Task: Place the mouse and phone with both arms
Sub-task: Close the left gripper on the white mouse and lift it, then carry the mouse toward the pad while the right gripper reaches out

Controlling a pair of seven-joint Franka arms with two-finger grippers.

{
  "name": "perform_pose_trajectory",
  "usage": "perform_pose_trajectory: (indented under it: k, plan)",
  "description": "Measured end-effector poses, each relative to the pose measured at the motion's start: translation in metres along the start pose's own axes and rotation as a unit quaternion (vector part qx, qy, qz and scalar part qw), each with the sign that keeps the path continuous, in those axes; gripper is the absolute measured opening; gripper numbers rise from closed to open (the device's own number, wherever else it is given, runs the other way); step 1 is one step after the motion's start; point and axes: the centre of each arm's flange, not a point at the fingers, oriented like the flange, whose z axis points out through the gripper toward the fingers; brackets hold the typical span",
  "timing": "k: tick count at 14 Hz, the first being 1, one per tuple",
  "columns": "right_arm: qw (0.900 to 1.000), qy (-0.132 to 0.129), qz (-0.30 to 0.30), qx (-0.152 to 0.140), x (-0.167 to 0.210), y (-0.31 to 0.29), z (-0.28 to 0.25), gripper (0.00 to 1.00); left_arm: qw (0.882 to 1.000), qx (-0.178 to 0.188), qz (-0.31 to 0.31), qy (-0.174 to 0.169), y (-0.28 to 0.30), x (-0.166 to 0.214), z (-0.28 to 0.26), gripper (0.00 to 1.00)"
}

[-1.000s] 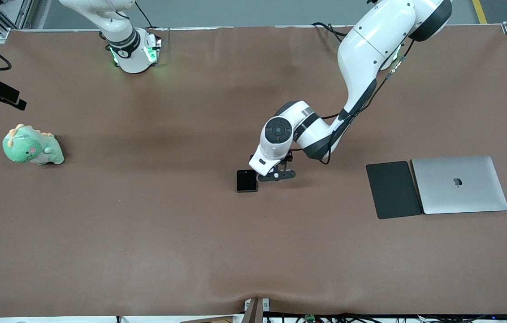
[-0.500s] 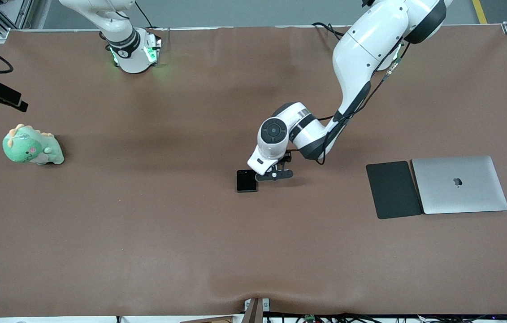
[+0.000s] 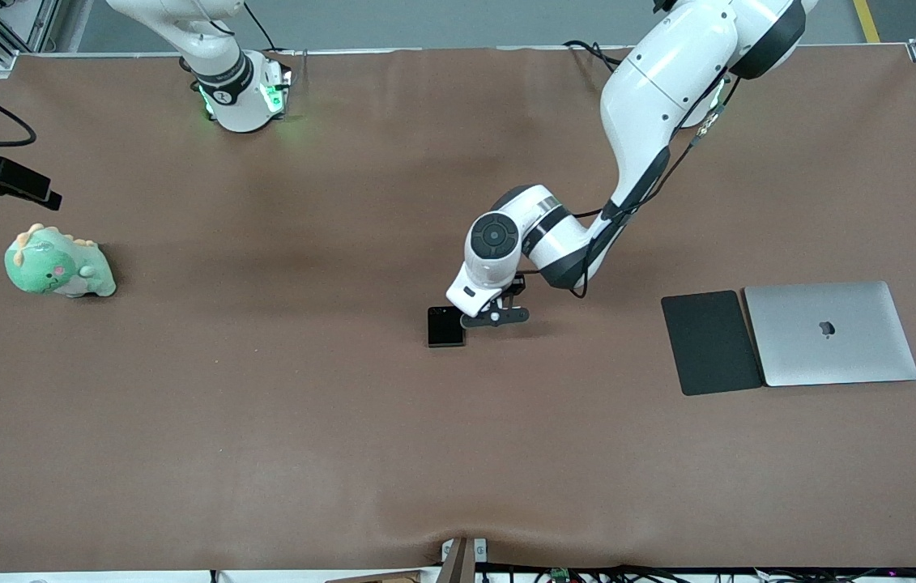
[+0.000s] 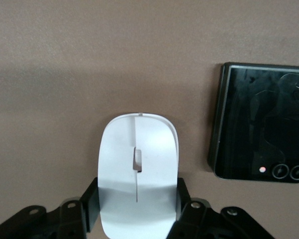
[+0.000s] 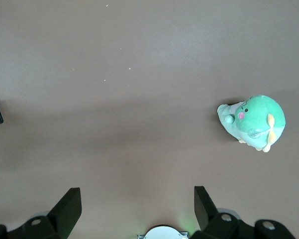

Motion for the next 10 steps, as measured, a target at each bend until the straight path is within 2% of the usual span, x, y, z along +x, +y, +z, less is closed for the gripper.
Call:
perform_pose_trajectory:
  k: [4, 10]
  plan:
    - [1.0, -0.006, -0.002, -0.001, 0.004, -0.002, 0.006, 1.0, 1.0, -0.008, -0.015, 0.014, -0.012, 0.024, -0.017, 0.62]
    - [1.0, -0.005, -0.004, -0.001, 0.004, -0.005, 0.005, 1.0, 0.999, 0.002, -0.016, 0.037, -0.068, 0.073, -0.096, 0.62]
